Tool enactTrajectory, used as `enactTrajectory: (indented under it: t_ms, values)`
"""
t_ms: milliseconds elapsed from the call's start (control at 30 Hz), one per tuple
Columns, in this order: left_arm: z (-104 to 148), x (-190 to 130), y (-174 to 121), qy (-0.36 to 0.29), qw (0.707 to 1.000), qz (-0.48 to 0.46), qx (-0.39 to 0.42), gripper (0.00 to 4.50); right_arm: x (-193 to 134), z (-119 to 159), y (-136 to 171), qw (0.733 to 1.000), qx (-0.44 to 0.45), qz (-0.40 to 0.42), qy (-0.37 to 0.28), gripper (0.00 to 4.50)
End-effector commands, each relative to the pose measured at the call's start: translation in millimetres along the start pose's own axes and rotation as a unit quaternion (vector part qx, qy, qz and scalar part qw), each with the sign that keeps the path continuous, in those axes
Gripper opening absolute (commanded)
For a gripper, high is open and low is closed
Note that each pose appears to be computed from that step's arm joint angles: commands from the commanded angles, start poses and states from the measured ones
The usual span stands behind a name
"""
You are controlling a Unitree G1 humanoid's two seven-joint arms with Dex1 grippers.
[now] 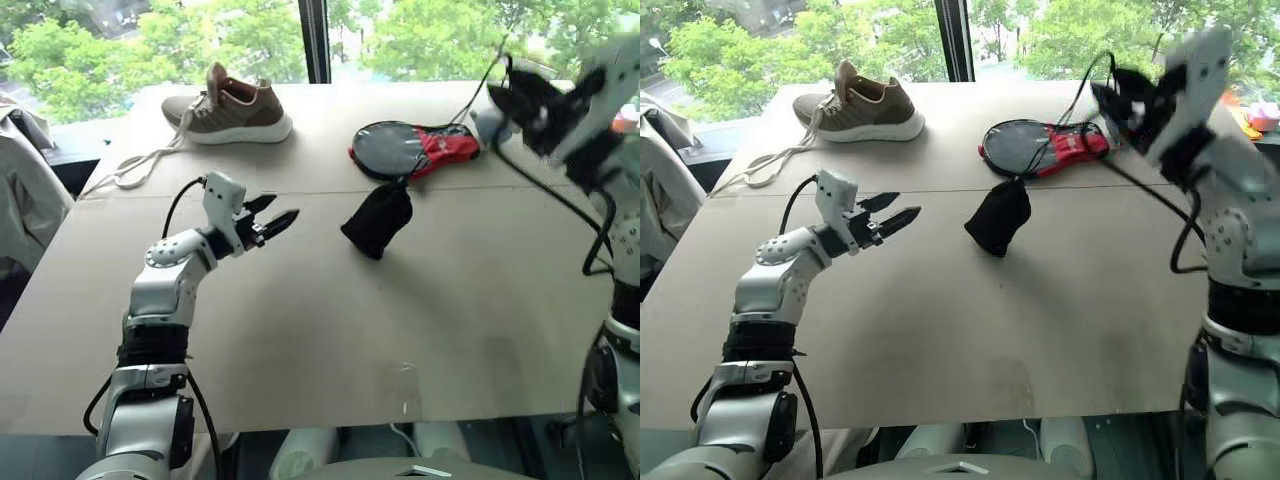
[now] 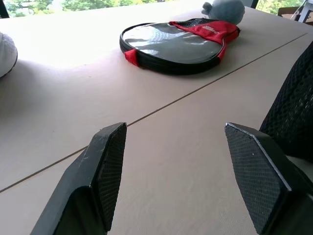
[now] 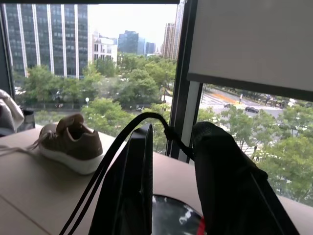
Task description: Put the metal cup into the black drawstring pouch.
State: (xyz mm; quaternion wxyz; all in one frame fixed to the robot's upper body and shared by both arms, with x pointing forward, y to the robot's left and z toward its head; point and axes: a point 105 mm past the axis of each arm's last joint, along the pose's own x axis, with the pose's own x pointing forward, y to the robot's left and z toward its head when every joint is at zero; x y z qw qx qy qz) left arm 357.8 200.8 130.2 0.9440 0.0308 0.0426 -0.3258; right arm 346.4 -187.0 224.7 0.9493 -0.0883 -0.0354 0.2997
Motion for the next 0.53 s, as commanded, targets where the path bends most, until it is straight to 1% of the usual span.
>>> enactTrajectory:
  t_ms: [33,67,100,133,167,233,300,400,533]
  values:
    - [-9,-14,-17,0.014,1.000,-0.011,0.006,3.30,-26,-53,21,0.993,-0.068,0.063,0.069,3.31]
    - [-18,-20,-26,0.023,1.000,-0.017,-0.005,3.30,-39,-73,25,0.993,-0.052,0.067,0.086,3.69]
    - [-24,-25,-33,0.029,0.999,-0.022,-0.012,3.30,-49,-86,27,0.993,-0.039,0.067,0.094,3.69]
    - [-26,-27,-37,0.032,0.999,-0.023,-0.017,3.30,-54,-92,27,0.993,-0.029,0.063,0.095,3.69]
    - [-33,-32,-46,0.042,0.998,-0.029,-0.022,3.30,-63,-101,24,0.995,-0.007,0.052,0.087,3.69]
    - [-46,-43,-61,0.064,0.997,-0.036,-0.020,3.30,-77,-109,18,0.998,0.007,0.031,0.051,3.69]
    - [-56,-54,-76,0.077,0.996,-0.045,-0.027,3.30,-93,-118,12,0.998,0.029,0.023,0.046,3.69]
    - [-60,-63,-84,0.075,0.996,-0.040,-0.030,3.30,-102,-120,7,0.998,0.045,0.031,0.033,3.69]
    - [-51,-63,-82,0.048,0.998,-0.017,-0.025,3.30,-104,-114,3,0.998,0.042,0.047,0.020,3.69]
